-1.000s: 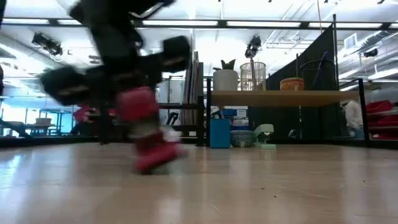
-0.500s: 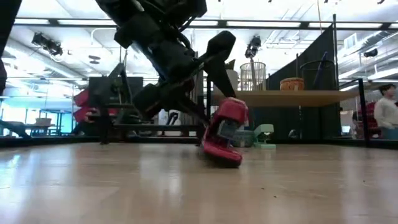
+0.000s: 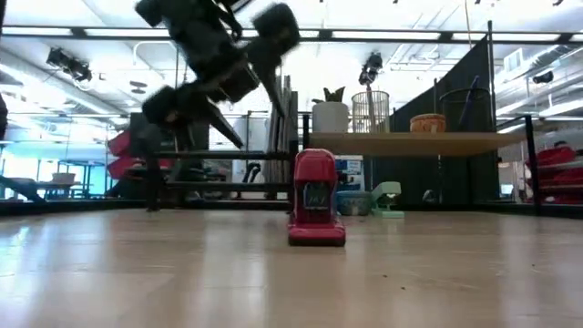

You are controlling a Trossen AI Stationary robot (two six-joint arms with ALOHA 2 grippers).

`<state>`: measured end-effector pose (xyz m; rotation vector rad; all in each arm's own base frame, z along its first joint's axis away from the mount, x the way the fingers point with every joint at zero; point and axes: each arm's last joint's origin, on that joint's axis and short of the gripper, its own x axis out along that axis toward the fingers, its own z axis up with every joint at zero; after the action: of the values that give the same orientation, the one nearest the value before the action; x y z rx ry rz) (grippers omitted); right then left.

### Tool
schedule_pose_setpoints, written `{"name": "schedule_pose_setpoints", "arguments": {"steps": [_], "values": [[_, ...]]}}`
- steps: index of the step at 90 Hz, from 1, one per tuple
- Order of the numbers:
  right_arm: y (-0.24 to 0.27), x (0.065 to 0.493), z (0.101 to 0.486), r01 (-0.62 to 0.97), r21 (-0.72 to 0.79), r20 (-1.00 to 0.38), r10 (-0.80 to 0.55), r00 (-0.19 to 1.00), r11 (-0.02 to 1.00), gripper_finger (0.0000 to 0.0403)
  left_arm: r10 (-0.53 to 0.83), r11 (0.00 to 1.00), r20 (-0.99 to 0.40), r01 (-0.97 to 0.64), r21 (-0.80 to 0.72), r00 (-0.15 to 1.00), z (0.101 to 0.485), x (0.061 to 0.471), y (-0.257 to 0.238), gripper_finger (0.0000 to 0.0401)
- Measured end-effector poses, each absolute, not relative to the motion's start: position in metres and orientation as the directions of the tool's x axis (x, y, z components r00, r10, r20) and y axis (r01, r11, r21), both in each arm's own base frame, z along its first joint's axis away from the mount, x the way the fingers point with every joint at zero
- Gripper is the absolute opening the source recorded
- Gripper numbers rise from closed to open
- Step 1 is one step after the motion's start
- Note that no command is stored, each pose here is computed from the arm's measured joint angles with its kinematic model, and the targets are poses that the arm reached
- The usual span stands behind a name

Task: Stock shelves
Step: Put the red stapler under the shelf

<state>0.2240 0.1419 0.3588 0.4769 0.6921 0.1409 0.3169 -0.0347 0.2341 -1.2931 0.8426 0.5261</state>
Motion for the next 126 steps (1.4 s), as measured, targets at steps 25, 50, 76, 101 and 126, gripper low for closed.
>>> {"name": "schedule_pose_setpoints", "arguments": {"steps": [25,50,76,101,126], "values": [[0.206,0.274,0.311,0.112,0.452,-0.629,0.227,0.744,0.885,0.0185,-0.138,0.498,-0.799,-0.656,-0.567,0.586,0.262,0.287,-0.032,0.0238],[0.21,0.323,0.265,0.548,0.28,-0.801,-0.122,0.586,0.788,0.025,-0.31,0.735,-0.829,-0.436,-0.519,0.465,0.26,0.274,-0.036,0.0238],[0.187,0.372,0.235,0.776,0.338,-0.869,-0.139,0.474,0.533,0.0266,-0.323,0.818,-0.86,-0.341,-0.463,0.395,0.256,0.268,-0.036,0.0238],[0.158,0.386,0.221,0.88,0.3,-0.912,-0.158,0.378,0.369,0.025,-0.325,0.839,-0.859,-0.299,-0.455,0.396,0.256,0.268,-0.036,0.0238],[0.132,0.399,0.208,0.919,0.268,-0.928,-0.18,0.327,0.29,0.0245,-0.327,0.838,-0.857,-0.297,-0.458,0.398,0.256,0.268,-0.036,0.0238]]}}
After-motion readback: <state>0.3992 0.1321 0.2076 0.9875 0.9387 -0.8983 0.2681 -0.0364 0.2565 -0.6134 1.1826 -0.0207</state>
